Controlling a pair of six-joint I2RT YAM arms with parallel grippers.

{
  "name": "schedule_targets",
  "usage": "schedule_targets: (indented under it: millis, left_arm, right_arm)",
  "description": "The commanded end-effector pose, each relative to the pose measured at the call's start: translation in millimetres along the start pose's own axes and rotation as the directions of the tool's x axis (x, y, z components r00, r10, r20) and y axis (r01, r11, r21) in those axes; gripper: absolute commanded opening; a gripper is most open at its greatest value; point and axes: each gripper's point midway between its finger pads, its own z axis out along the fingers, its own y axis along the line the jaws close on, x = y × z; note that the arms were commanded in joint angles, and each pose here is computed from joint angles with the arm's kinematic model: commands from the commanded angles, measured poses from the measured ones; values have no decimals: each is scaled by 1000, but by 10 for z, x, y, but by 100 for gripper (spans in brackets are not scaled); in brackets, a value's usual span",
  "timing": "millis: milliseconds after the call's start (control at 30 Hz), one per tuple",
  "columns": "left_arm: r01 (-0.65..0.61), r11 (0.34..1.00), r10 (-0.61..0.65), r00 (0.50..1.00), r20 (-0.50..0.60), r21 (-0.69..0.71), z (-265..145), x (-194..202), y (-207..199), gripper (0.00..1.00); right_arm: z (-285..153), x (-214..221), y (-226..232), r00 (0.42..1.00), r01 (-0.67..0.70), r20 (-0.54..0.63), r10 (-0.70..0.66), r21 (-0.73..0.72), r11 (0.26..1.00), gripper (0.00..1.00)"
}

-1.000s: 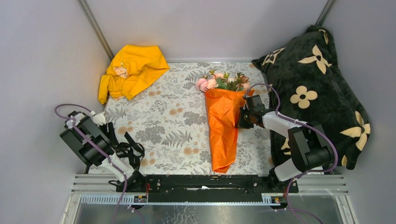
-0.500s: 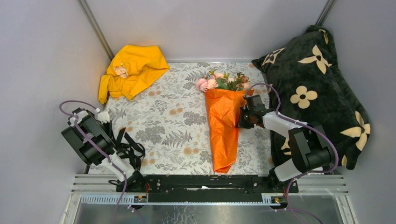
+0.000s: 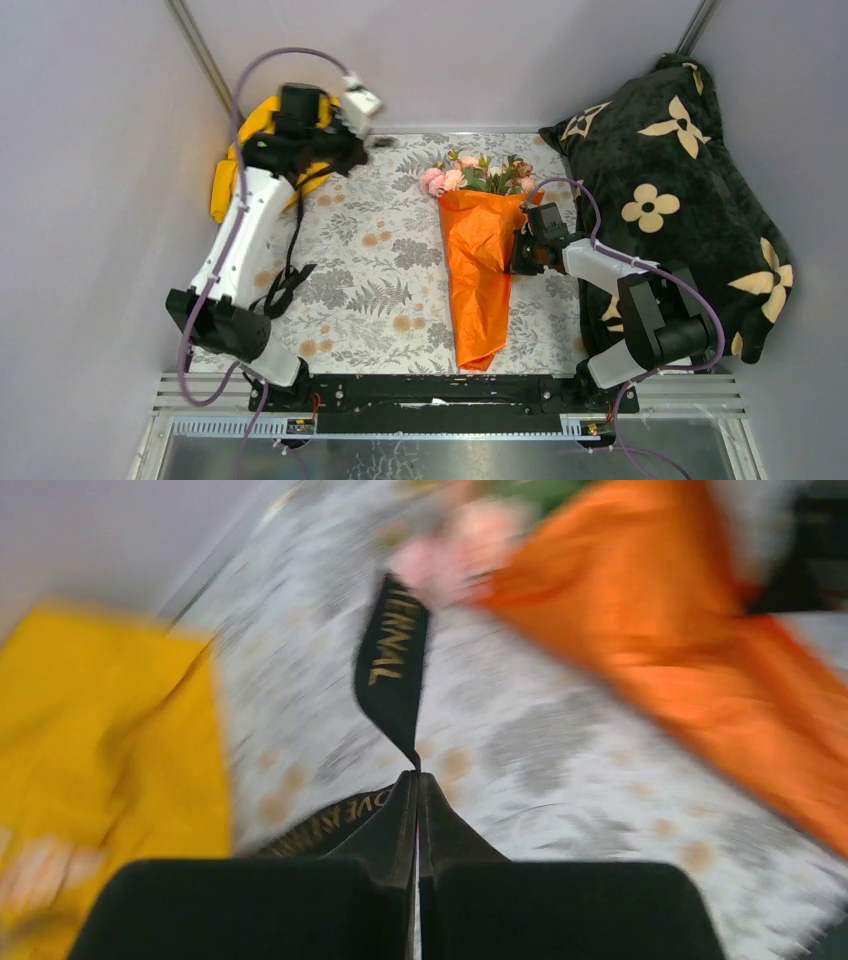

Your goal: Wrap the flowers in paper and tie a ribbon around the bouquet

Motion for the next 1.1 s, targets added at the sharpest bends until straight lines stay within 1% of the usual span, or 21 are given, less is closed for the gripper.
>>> schedule_targets:
  millis: [0,33,100,167,200,267,367,433,500,567,600,667,733,867,900,967,1067]
  left_arm:
    - [-185,930,188,982,20,316,-111,-123,-1465,0]
    - [-236,882,253,967,11,408,-95,42,-1786,0]
    - [-301,773,352,936,18,558,-158,362,-2247,0]
    - [-322,684,396,918,38,654,-272,610,-2484,0]
    - [-316,658,397,917,42,683,-326,685,-2546,0]
    - [-293,620,407,913,21,728,-403,847,-2611,0]
    - [-237,592,428,903,-51,770,-417,1162,-2667,0]
    - [-185,565,442,891,-105,804,-392,1433,-2779,0]
    - [-146,544,474,866,-159,826,-330,1716,-2975,0]
    - [-166,507,545,822,-166,846,-279,1947,-3246,0]
    - [-191,483,584,797,-152,855,-266,2035,-3388,0]
    - [-261,409,663,743,-88,874,-276,2139,-3706,0]
    - [-351,328,726,688,4,877,-269,2152,-4041,0]
    - [-470,185,824,553,124,863,-195,2310,-4544,0]
    - [-489,161,839,525,142,857,-161,2357,-4642,0]
    - [-523,119,857,484,179,844,-113,2412,-4823,0]
    - [-571,63,863,443,242,819,-87,2418,-5077,0]
  right_arm:
    - [-92,-203,68,998,12,60,-11,-5,1000,0]
    - [-92,-209,72,998,12,60,-12,-5,1000,0]
    - [-99,-230,89,998,11,63,-11,-10,1000,0]
    - [-110,-253,104,998,15,66,-14,-13,1000,0]
    - [-114,-262,113,998,16,65,-15,-16,1000,0]
    - [-118,-284,118,998,19,66,-18,-13,1000,0]
    - [-123,-324,138,997,22,70,-21,-16,1000,0]
    - [-127,-358,159,997,18,74,-17,-19,1000,0]
    - [-133,-392,201,997,11,75,-8,-33,999,0]
    - [-141,-426,265,998,2,69,2,-56,998,0]
    - [-142,-443,300,998,-5,66,10,-69,998,0]
    - [-133,-469,366,998,-20,56,26,-95,995,0]
    - [-91,-475,439,999,-40,30,44,-127,991,0]
    - [-53,-506,589,997,-76,-4,77,-191,979,0]
    - [-59,-516,622,996,-86,-10,85,-204,975,0]
    - [-87,-570,689,995,-98,-12,98,-226,969,0]
    - [-149,-675,809,992,-122,-5,125,-265,957,0]
